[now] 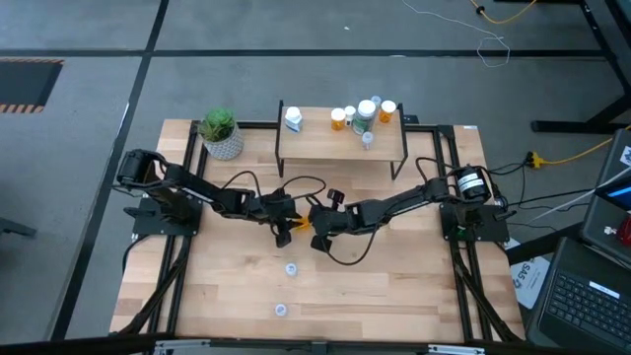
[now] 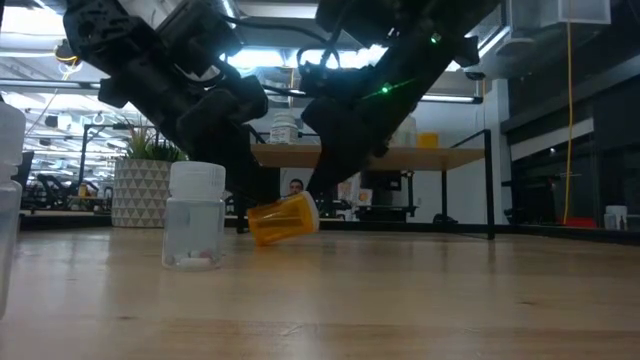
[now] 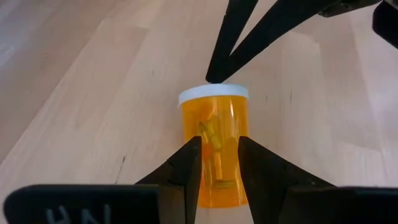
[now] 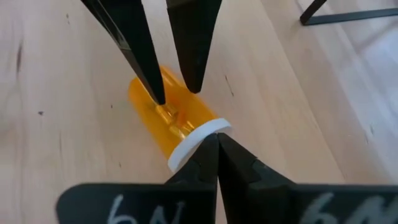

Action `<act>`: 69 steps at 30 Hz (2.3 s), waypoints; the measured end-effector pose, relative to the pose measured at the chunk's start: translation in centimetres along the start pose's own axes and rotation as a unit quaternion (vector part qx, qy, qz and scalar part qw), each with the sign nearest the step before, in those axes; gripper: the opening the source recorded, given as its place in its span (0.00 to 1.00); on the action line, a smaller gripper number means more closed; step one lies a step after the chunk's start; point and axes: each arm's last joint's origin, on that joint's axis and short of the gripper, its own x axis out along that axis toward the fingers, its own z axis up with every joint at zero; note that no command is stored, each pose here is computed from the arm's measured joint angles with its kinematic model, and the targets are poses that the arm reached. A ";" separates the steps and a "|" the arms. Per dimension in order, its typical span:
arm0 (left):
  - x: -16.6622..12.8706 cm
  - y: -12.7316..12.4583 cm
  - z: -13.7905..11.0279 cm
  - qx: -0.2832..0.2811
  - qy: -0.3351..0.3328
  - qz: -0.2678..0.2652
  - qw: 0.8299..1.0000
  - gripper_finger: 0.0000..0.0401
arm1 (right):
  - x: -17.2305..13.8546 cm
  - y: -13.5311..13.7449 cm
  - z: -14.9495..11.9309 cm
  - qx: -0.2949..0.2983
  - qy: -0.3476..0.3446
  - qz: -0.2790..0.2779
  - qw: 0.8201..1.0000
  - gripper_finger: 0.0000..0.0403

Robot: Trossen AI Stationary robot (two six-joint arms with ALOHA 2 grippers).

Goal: Pick and place medicine bottles onto shelf by color
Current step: Put the orange pill bottle on the shelf

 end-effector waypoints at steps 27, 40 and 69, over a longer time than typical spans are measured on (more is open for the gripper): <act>-3.0 -0.3 1.3 -0.002 0.032 0.003 0.999 0.25 | -0.1 -0.1 -0.2 0.019 0.011 -0.016 1.000 0.03; -4.6 -0.2 0.2 0.017 0.092 0.042 0.995 0.25 | 0.1 -0.4 0.1 0.026 0.000 -0.014 1.000 0.03; -3.1 -1.1 -0.9 0.009 0.115 0.034 0.993 0.25 | 2.8 -0.9 0.2 0.033 -0.017 0.039 0.999 0.03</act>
